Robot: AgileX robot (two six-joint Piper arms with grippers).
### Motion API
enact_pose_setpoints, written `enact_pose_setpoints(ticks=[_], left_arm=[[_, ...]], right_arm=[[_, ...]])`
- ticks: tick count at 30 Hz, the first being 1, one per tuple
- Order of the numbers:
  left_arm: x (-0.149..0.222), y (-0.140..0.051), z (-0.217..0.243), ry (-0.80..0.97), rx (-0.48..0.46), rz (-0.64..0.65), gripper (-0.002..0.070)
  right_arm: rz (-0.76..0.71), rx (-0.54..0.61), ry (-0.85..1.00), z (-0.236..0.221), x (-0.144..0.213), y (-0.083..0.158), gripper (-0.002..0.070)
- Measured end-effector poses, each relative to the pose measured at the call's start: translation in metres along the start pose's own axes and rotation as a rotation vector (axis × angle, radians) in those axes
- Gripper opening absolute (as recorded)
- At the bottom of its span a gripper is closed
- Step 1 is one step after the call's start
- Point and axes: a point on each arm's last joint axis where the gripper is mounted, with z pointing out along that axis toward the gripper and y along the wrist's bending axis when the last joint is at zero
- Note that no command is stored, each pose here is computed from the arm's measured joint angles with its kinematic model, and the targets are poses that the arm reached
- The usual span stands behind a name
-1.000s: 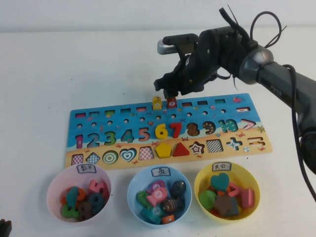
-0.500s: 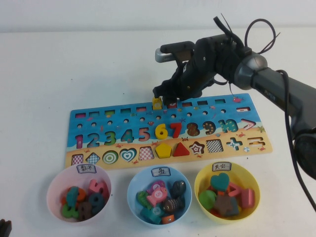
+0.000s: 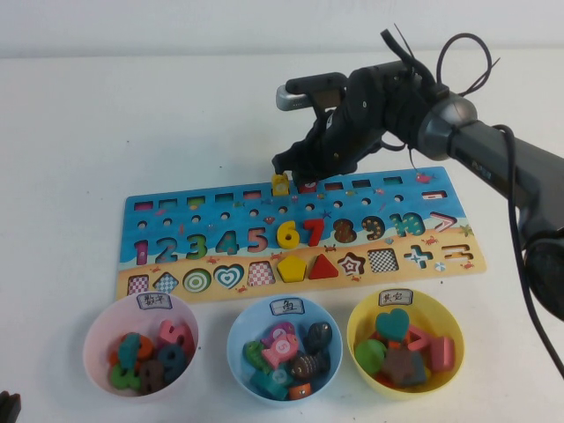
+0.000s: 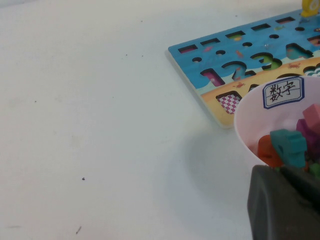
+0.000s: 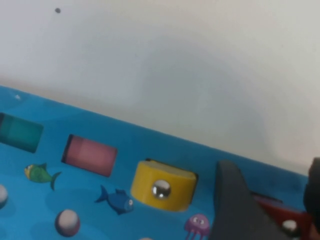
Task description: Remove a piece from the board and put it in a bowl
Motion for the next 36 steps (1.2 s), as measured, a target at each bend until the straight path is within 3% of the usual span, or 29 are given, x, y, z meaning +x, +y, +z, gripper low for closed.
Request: enact_pose_setpoints(ticks=[6, 14, 26, 36], left_arm=[[0.000, 0.000, 0.000, 0.000, 0.000, 0.000, -0.0005], [0.000, 0.000, 0.000, 0.000, 0.000, 0.000, -0.0005], [0.000, 0.000, 0.000, 0.000, 0.000, 0.000, -0.0005], [0.000, 0.000, 0.000, 0.000, 0.000, 0.000, -0.0005]], right_arm=[[0.000, 0.001, 0.012, 0.000, 0.001, 0.000, 0.0210], [-0.008, 0.009, 0.015, -0.006, 0.000, 0.000, 0.0209], [-0.065, 0.044, -0.003, -0.096, -0.015, 0.012, 0.0209], [-0.122, -0.006, 0.130, -0.147, 0.047, 0.048, 0.0208]])
